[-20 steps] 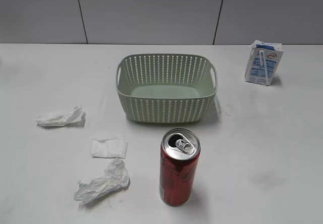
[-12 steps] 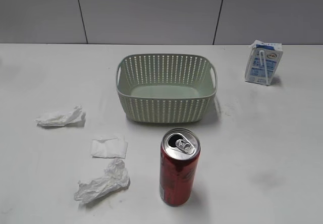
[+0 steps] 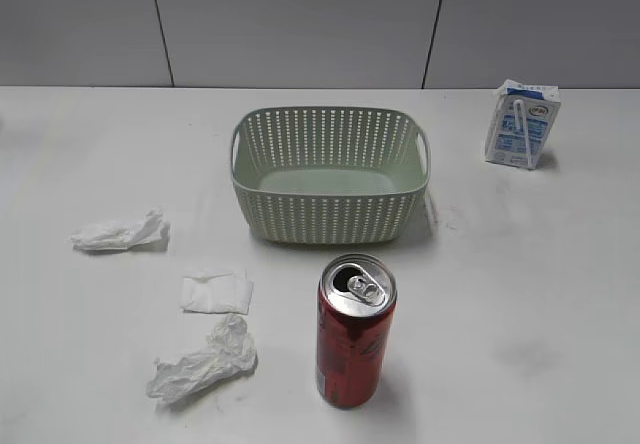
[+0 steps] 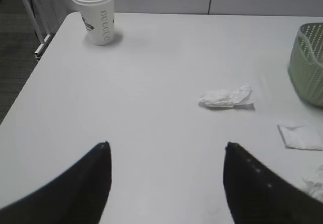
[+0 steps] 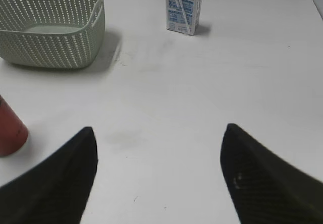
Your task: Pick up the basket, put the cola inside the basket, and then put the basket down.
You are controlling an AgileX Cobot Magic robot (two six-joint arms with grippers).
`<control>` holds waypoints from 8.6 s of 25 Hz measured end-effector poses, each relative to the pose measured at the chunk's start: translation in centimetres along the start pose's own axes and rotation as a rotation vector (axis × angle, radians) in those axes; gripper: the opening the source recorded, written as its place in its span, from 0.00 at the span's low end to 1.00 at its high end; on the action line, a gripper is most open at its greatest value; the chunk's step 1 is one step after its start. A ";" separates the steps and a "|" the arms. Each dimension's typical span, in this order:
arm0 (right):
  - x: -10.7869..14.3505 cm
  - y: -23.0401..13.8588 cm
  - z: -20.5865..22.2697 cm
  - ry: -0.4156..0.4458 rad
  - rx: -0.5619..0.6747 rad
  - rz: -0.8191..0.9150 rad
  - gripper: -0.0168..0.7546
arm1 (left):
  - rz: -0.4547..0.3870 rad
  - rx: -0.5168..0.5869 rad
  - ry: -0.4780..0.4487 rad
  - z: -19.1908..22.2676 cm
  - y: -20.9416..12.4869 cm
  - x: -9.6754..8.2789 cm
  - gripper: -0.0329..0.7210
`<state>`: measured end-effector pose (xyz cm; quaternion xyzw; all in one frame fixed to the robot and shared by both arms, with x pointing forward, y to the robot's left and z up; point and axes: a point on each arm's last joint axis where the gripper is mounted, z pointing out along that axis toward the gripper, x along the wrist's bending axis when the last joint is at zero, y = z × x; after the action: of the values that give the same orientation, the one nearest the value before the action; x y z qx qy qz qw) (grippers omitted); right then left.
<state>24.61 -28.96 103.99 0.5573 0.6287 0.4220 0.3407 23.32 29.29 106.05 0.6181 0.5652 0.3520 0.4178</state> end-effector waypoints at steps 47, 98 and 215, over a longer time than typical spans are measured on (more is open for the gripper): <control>0.0 0.0 0.0 0.000 0.000 0.000 0.76 | 0.159 0.817 -0.209 39.7 14.0 -15.6 0.68; 2.3 9.7 3.9 0.312 0.362 -0.021 0.73 | -0.156 1.058 -0.162 42.8 10.7 -14.2 0.04; 9.1 24.6 36.7 0.189 0.578 -0.171 0.76 | -0.108 0.976 -0.219 43.2 11.2 -14.4 0.04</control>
<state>66.40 -13.85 111.70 0.5345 0.7961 0.2455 0.1424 65.48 9.78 99.44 0.7445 0.6481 -0.0423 0.1546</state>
